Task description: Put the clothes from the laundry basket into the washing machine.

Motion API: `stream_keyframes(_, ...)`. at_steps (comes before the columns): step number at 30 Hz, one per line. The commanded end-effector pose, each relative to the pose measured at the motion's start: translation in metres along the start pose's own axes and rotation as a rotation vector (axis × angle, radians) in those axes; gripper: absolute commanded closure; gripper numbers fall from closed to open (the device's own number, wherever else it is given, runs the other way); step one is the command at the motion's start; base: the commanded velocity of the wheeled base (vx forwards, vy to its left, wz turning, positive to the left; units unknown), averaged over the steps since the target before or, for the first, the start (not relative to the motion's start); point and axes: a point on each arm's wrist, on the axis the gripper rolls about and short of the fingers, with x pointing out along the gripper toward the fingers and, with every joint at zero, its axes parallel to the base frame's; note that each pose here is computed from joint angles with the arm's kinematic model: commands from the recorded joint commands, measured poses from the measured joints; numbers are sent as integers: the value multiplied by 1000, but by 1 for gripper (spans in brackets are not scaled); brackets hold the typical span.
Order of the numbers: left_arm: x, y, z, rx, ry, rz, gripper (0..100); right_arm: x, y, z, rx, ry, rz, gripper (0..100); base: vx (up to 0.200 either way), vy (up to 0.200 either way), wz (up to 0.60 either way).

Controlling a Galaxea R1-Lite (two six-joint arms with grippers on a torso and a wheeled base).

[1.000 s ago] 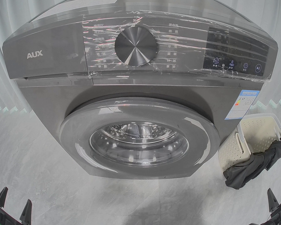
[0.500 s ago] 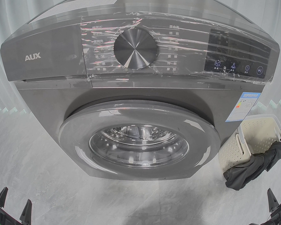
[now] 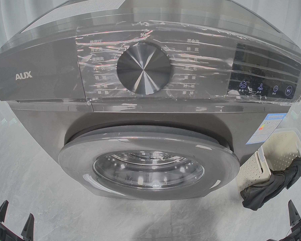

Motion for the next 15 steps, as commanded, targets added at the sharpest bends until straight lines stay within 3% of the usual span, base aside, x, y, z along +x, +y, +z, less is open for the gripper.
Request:
stream_keyframes(1, 0, 0, -5, 0, -2, 0, 0, -14, 1, 42, 12, -217, 14, 0, 0, 0, 0)
stream_keyframes(3, 0, 0, -5, 2, -1, 0, 0, -20, 2, 62, 2, -247, 51, 0, 0, 0, 0)
stream_keyframes(5, 0, 0, -4, 2, -4, 0, 0, -18, 3, 66, -12, -192, 113, 0, 0, 0, 0)
stream_keyframes(9, 0, 0, -5, 2, -2, 0, 0, -10, 6, 54, -54, -49, 262, 0, 0, 0, 0)
stream_keyframes(13, 0, 0, -4, 2, -4, 0, 0, 0, 8, 44, -84, 112, 363, 0, 0, 0, 0)
stream_keyframes(15, 0, 0, -5, 2, -2, 0, 0, 4, 9, 45, -86, 146, 416, 0, 0, 0, 0)
